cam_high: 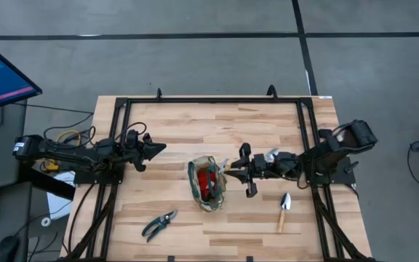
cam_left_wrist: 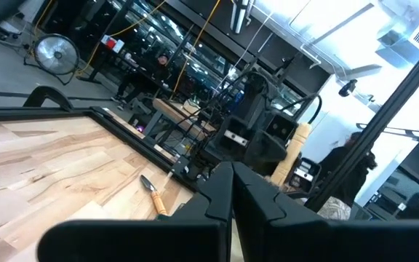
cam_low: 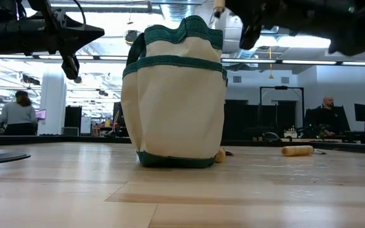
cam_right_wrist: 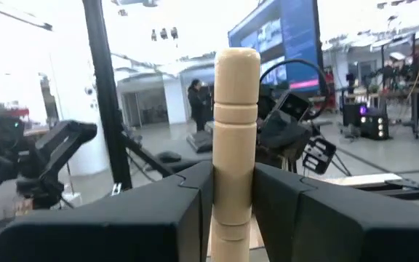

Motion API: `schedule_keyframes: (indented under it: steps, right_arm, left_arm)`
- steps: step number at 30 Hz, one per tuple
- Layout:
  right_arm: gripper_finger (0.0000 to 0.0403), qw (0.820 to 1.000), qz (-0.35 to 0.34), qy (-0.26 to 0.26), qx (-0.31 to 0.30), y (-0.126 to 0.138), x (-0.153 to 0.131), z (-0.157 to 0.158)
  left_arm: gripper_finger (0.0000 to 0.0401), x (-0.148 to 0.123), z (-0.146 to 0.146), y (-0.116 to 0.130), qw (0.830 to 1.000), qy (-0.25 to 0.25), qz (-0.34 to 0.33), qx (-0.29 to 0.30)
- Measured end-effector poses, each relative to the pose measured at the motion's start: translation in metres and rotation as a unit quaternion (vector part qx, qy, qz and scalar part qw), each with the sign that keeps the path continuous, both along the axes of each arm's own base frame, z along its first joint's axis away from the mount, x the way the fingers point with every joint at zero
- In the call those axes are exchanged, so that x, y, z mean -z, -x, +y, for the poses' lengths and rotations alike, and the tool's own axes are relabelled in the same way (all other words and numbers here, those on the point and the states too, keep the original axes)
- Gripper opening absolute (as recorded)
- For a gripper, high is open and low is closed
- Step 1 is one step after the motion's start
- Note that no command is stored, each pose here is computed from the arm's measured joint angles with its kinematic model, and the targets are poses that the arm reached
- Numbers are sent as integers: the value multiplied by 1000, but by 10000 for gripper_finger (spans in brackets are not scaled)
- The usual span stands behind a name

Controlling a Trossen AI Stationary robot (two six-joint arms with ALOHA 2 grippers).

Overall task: Pick & Place Garden tools in Gardening bag
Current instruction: Put the trowel into the gardening bag

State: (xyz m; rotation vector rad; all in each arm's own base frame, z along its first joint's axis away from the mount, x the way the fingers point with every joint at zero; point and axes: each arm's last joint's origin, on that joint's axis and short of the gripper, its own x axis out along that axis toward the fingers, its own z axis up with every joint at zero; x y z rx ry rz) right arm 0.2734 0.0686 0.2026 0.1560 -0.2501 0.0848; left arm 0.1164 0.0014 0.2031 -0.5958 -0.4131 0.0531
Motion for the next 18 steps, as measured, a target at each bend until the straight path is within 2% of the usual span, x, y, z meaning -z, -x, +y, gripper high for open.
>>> schedule_keyframes:
  steps: [7, 18]
  right_arm:
    - [68, 1000, 1, -15, -11, -8, 24, 4]
    - [68, 1000, 26, 3, 2, -11, 37, -2]
  left_arm:
    - [8, 0, 0, 0, 1000, 0, -1, 0]
    - [8, -1, 0, 0, 1000, 0, -3, 0]
